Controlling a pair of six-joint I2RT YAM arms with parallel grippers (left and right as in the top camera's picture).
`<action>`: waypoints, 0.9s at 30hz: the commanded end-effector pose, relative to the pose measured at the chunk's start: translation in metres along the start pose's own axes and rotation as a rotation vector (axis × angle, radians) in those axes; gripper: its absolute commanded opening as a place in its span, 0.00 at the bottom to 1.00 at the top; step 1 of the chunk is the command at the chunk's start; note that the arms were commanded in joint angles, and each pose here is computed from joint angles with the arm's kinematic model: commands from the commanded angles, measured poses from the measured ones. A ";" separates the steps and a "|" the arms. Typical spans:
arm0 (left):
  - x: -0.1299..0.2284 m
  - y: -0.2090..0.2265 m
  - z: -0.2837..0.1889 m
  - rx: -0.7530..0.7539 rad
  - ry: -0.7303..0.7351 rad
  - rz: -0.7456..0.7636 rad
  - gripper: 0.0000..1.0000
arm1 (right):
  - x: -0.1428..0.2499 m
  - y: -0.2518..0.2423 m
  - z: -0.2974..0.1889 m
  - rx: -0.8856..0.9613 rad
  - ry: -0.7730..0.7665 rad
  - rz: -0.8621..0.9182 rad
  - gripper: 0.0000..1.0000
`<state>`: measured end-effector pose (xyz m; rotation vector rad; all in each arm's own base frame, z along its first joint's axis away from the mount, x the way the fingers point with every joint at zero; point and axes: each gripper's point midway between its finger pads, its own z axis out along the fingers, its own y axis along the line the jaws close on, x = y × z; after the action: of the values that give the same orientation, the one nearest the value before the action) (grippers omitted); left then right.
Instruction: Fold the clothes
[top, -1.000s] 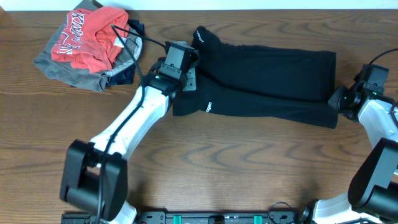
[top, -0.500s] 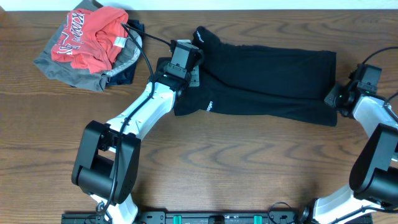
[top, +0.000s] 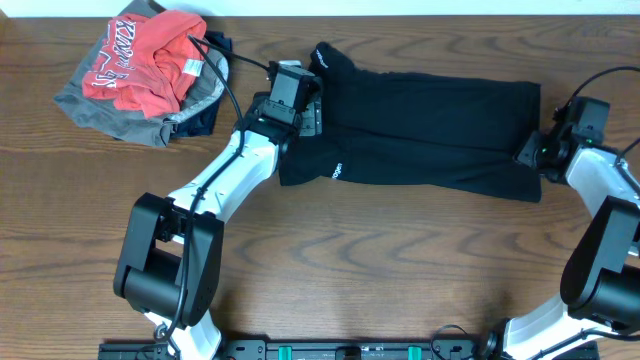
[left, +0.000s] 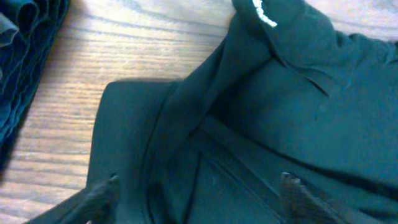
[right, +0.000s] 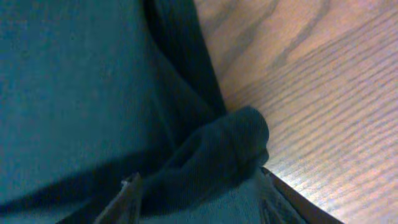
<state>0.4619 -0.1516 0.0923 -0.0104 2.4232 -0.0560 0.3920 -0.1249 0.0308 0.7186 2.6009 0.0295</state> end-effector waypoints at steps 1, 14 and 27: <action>-0.029 0.001 -0.021 -0.004 -0.064 0.037 0.88 | -0.038 0.025 -0.040 -0.084 -0.084 -0.086 0.61; -0.095 -0.035 -0.065 0.170 -0.081 0.116 0.92 | -0.076 0.077 -0.133 -0.167 -0.062 -0.236 0.69; -0.083 -0.070 0.034 0.254 0.103 0.067 0.92 | -0.060 0.100 -0.135 -0.189 -0.021 -0.253 0.65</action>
<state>0.5362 -0.2138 0.1275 0.2223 2.5009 -0.2888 0.4277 -0.0628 0.1812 0.3298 2.6248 0.1754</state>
